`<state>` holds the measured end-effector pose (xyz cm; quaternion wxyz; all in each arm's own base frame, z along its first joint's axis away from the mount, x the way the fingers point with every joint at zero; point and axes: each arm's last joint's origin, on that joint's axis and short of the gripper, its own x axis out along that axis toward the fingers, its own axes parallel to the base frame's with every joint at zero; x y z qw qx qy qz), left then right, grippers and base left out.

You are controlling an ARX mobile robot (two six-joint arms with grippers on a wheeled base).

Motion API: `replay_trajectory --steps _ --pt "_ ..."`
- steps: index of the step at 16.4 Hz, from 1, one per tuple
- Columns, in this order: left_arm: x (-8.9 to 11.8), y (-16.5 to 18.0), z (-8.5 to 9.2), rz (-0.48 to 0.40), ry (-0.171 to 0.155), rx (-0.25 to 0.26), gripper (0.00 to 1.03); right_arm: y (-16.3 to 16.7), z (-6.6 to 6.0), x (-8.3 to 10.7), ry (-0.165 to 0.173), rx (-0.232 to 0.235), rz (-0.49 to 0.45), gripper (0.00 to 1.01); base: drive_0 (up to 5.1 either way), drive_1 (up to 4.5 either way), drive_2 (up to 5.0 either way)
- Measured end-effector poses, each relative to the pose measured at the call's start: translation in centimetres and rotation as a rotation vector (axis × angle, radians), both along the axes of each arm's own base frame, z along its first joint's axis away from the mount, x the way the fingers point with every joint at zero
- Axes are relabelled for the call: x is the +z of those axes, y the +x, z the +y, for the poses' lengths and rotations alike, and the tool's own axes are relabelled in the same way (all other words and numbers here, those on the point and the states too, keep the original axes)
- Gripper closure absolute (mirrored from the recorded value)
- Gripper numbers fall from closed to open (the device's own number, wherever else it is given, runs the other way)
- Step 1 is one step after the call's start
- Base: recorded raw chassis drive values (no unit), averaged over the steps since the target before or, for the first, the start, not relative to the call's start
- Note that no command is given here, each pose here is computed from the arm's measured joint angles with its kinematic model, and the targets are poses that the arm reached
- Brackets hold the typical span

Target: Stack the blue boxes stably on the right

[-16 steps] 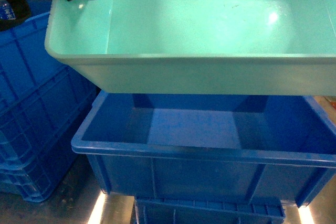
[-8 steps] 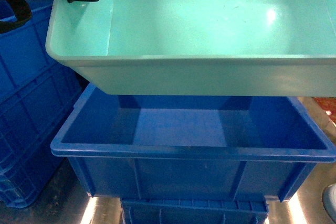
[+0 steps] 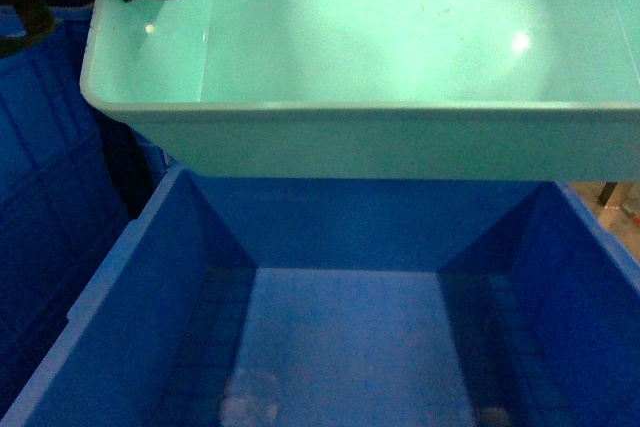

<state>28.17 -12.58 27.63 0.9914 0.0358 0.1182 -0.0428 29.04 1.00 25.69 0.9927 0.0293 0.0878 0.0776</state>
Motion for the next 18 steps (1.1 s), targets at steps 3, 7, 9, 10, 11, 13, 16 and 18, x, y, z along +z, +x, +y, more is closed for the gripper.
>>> replay_trajectory --steps 3,7,9,10,11,13,16,18 --pt "-0.10 -0.01 0.00 0.004 0.002 0.000 1.01 0.01 0.00 -0.09 0.000 0.000 0.005 0.99 0.0 0.00 0.0" --pt "-0.06 0.00 0.00 0.000 0.000 0.000 1.01 0.02 0.00 -0.06 0.000 0.000 0.001 0.99 0.0 0.00 0.0" --pt "-0.05 0.00 0.00 -0.001 0.000 0.000 1.01 0.02 0.00 -0.02 0.000 0.000 -0.002 0.99 0.0 0.00 0.0" --pt "-0.07 0.00 0.00 0.001 0.001 0.000 1.01 0.02 0.00 -0.03 0.000 0.000 -0.001 0.99 0.0 0.00 0.0" --pt "-0.08 0.00 0.00 0.001 0.001 0.000 1.01 0.02 0.00 -0.04 0.000 0.000 -0.001 0.99 0.0 0.00 0.0" --pt "-0.07 0.00 0.00 0.001 0.001 0.000 1.01 0.02 0.00 -0.05 0.000 0.000 0.001 0.99 0.0 0.00 0.0" --pt "-0.06 0.00 0.00 0.000 0.001 0.000 1.01 0.02 0.00 -0.05 0.000 0.000 0.000 0.99 0.0 0.00 0.0" --pt "-0.06 0.00 0.00 0.000 0.001 0.001 1.01 0.02 0.00 -0.05 0.000 0.000 0.000 0.99 0.0 0.00 0.0"
